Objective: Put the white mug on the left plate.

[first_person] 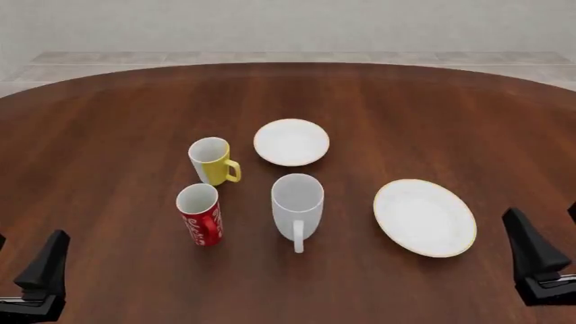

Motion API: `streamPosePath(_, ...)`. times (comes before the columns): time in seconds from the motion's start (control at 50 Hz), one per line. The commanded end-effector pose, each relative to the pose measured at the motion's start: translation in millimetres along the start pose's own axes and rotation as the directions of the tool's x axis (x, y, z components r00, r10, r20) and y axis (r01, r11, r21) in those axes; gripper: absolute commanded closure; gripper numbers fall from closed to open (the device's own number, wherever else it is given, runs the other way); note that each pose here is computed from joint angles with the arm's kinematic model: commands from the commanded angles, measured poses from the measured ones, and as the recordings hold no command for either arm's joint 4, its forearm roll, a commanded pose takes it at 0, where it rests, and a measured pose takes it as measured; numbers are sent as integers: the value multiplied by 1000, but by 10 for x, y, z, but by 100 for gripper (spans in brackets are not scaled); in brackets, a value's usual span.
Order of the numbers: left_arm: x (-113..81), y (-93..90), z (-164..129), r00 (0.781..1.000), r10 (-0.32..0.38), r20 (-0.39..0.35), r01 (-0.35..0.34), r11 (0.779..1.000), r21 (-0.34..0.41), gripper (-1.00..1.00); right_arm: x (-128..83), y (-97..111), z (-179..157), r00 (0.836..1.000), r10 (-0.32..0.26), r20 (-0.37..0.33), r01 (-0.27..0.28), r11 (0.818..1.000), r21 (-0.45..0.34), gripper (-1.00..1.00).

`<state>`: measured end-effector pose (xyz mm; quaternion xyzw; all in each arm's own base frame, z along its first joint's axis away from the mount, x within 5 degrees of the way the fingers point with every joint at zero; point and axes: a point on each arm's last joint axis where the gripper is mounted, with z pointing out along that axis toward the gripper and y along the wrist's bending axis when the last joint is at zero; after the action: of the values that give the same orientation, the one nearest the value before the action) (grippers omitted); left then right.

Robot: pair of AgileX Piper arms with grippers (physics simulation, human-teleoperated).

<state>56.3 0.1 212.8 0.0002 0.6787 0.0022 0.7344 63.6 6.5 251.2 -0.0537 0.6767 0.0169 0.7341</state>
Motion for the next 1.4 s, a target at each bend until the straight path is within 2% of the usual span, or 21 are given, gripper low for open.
streamPosePath(0.02, 0, 2, 0, 1000, -1, 0, 1, 1000, -4, -100, -153, 26, 54, 1000, -6, -22, 5, 999, -52, -100)
streamPosePath(0.16, -1, 4, 0, 1000, -3, 0, 3, 1000, -8, -100, -278, 34, 32, 1000, -3, -19, 1, 997, -78, -100)
streamPosePath(0.26, -3, 5, 2, 1000, -3, 1, 3, 1000, -8, -100, -364, 46, 1, 1000, 21, -17, -23, 994, -108, -100)
streamPosePath(0.56, -4, 5, 2, 1000, -5, 2, 5, 1000, -9, -100, -484, 95, 69, 998, 44, -46, -51, 982, -179, -100)
streamPosePath(0.66, -1, 6, 0, 1000, -5, 1, 5, 1000, -10, -100, -515, 129, 102, 995, 84, -61, -95, 971, -217, -100)
streamPosePath(1.4, -14, 15, -2, 1000, -9, 11, 10, 1000, -27, -100, -707, 323, 398, 994, 47, -94, -76, 935, -345, -100)
